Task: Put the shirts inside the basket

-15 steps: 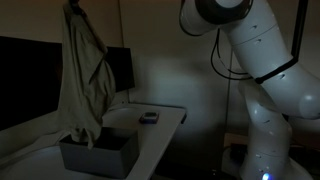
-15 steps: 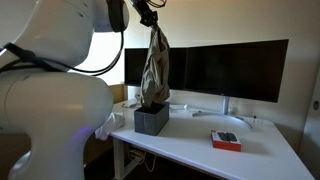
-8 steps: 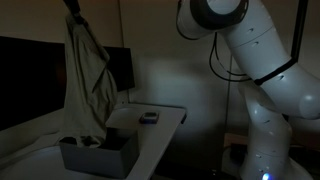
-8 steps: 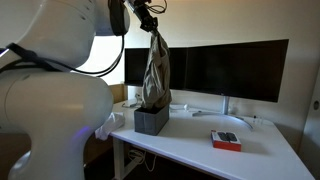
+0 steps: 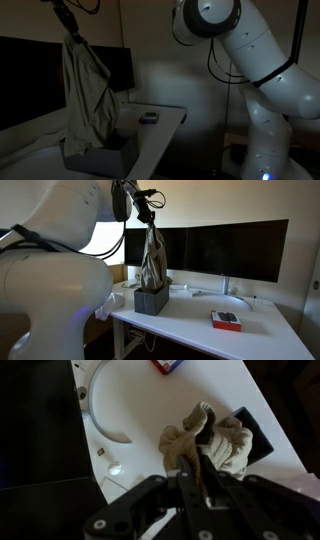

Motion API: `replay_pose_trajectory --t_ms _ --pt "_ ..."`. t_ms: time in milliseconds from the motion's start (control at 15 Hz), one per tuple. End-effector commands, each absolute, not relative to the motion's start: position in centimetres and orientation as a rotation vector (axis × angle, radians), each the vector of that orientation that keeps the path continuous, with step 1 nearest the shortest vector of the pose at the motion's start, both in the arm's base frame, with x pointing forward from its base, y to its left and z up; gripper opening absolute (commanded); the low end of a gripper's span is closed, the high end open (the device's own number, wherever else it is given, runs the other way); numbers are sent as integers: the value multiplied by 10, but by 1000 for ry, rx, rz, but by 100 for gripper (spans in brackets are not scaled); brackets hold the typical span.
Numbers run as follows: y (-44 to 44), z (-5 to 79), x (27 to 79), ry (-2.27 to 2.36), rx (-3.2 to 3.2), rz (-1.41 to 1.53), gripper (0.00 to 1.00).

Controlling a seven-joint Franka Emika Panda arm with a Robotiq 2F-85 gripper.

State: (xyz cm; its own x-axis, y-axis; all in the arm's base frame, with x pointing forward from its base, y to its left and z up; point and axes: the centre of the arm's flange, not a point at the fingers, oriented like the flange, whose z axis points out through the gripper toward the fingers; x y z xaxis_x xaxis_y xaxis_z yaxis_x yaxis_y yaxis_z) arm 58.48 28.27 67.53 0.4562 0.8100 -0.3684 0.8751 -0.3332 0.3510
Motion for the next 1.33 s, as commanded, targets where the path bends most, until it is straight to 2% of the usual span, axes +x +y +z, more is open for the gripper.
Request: replay_pose_trajectory --t_ms 0,400,1067,1267 --pt "259 617 545 1493 2252 -236 11" --pt "264 564 548 1597 2370 -414 10" --pt "228 483 535 1464 2537 -735 11" --pt "219 451 531 1467 2586 -718 10"
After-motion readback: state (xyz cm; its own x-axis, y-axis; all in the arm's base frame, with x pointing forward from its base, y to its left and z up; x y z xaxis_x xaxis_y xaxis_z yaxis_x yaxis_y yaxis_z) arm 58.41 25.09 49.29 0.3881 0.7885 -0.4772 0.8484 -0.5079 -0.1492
